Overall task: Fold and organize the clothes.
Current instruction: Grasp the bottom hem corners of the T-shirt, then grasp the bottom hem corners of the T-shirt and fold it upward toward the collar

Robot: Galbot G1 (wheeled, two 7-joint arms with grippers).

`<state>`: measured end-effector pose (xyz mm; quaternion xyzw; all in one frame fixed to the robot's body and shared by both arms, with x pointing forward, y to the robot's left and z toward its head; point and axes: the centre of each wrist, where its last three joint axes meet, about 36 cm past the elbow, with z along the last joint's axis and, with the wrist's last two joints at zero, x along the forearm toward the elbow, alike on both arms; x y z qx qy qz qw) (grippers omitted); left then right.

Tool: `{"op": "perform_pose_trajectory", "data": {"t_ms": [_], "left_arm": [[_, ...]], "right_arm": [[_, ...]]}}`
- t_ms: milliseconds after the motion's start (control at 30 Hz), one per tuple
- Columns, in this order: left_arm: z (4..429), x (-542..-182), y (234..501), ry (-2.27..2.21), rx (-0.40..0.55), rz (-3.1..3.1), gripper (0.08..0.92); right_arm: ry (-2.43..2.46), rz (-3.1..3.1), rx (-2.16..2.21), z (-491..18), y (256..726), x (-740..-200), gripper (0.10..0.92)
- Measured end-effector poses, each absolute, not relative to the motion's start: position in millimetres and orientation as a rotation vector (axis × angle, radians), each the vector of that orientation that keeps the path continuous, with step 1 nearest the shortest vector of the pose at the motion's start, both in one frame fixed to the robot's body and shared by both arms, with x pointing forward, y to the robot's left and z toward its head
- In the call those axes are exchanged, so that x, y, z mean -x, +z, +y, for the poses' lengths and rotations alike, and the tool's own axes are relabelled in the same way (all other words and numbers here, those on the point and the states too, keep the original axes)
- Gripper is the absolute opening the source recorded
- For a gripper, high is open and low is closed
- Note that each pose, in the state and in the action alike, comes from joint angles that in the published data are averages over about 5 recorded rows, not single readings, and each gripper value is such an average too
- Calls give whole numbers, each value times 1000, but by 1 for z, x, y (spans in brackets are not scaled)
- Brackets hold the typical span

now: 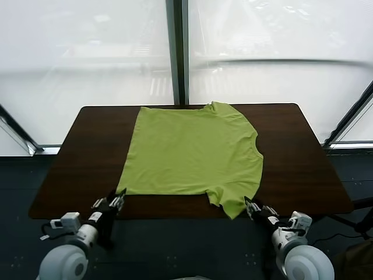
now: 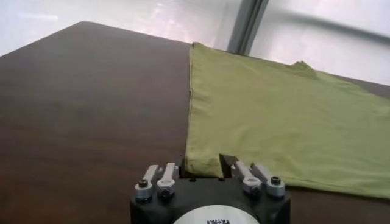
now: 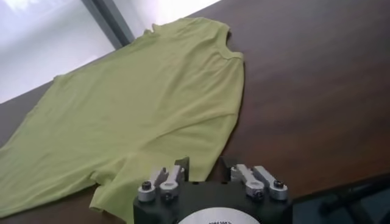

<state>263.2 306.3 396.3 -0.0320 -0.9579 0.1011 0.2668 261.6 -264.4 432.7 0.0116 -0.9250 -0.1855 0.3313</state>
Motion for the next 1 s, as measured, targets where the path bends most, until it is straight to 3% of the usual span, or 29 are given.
{"op": "perform_pose_trajectory", "data": {"t_ms": [167, 600, 1000], "left_arm": [[306, -262, 395, 277, 86, -2582, 149], [300, -251, 402, 280, 93, -2585, 149], [299, -228, 426, 261, 88, -2606, 149]], "right_arm": [[-484, -2417, -31, -266, 433, -262, 139], [-468, -2475, -57, -269, 445, -251, 139], [-380, -2572, -62, -269, 474, -219, 139]]}}
